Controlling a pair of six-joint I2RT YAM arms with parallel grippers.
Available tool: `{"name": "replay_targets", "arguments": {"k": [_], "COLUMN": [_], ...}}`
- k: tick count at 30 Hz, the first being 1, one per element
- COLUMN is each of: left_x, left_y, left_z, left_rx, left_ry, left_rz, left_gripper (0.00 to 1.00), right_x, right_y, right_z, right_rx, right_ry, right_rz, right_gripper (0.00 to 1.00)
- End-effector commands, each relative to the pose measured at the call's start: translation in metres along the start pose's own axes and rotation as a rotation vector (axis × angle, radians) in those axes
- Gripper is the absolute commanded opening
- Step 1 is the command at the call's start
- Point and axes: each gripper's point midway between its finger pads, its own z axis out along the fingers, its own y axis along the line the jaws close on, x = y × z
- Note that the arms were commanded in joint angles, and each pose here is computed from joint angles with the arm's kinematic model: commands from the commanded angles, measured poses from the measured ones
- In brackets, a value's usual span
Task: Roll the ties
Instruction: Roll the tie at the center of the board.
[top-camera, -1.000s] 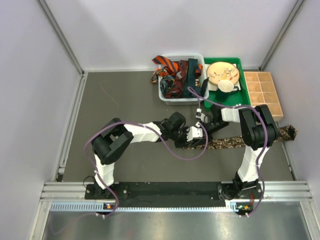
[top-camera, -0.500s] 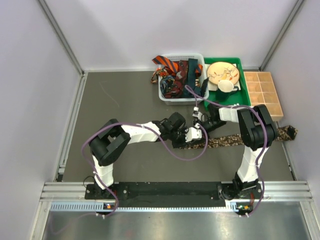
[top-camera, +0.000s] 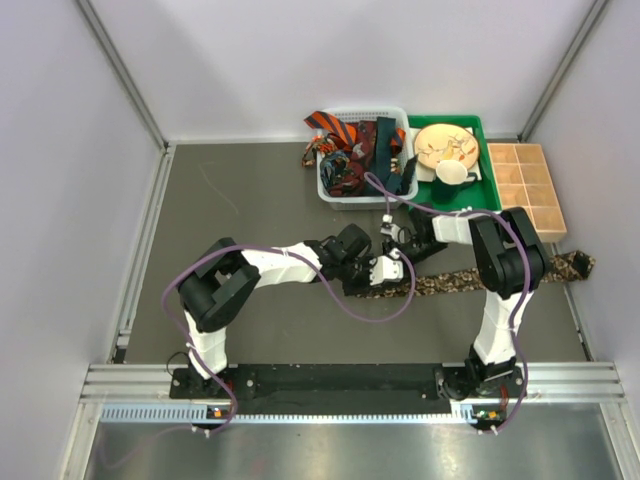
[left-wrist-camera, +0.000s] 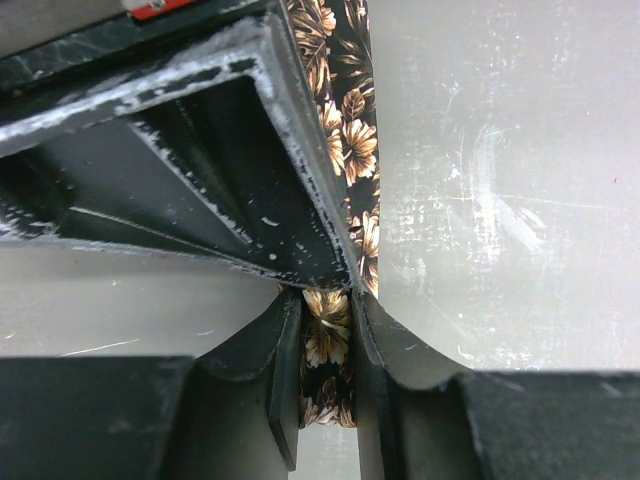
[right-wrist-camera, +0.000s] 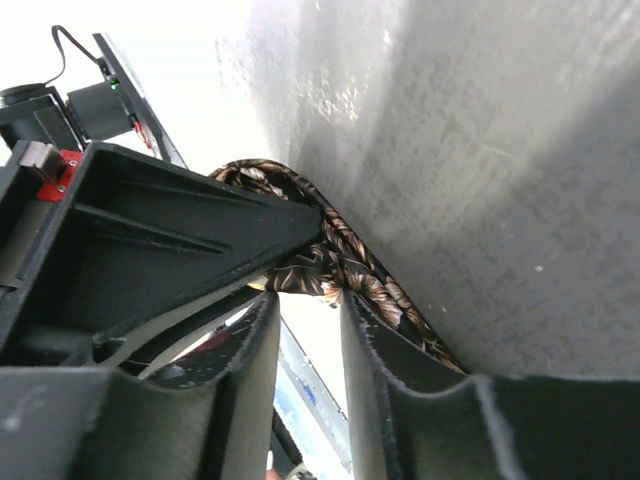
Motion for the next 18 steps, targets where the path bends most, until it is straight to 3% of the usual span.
{"name": "replay_targets", "arguments": {"k": [1,11,14,18], "left_x": [0.0622,0.0604,0.0610,0.0617], "left_y": [-0.0353,-0.0370,-0.0374,-0.0367], "left_z": [-0.0102,-0.0112,-0.0113,-0.0106], "left_rx": [0.108,0.121,0.123,0.120], "left_ry": [0.220,0.214,0.218,0.222], "left_rz": [-0.070,-0.063,-0.063,-0.070], "left_gripper": [0.22,0.22,0.23,0.30], "right_x": [-0.0212,-0.0268,-0.0245,-0.0228], "right_y": [0.0129,0.0150,0.0168,0.0118], "right_z": [-0.0028,-0.0030,-0.0020,0.0007], "right_rx": [-0.004,-0.007,-0.017,0.002], "right_ry": [-0.050,-0.071,-0.068,-0.061], "right_rz": [-0.085,-0.084,-0.083,-0.082], "right_gripper": [0.33,0.32,0.23,0.00]}}
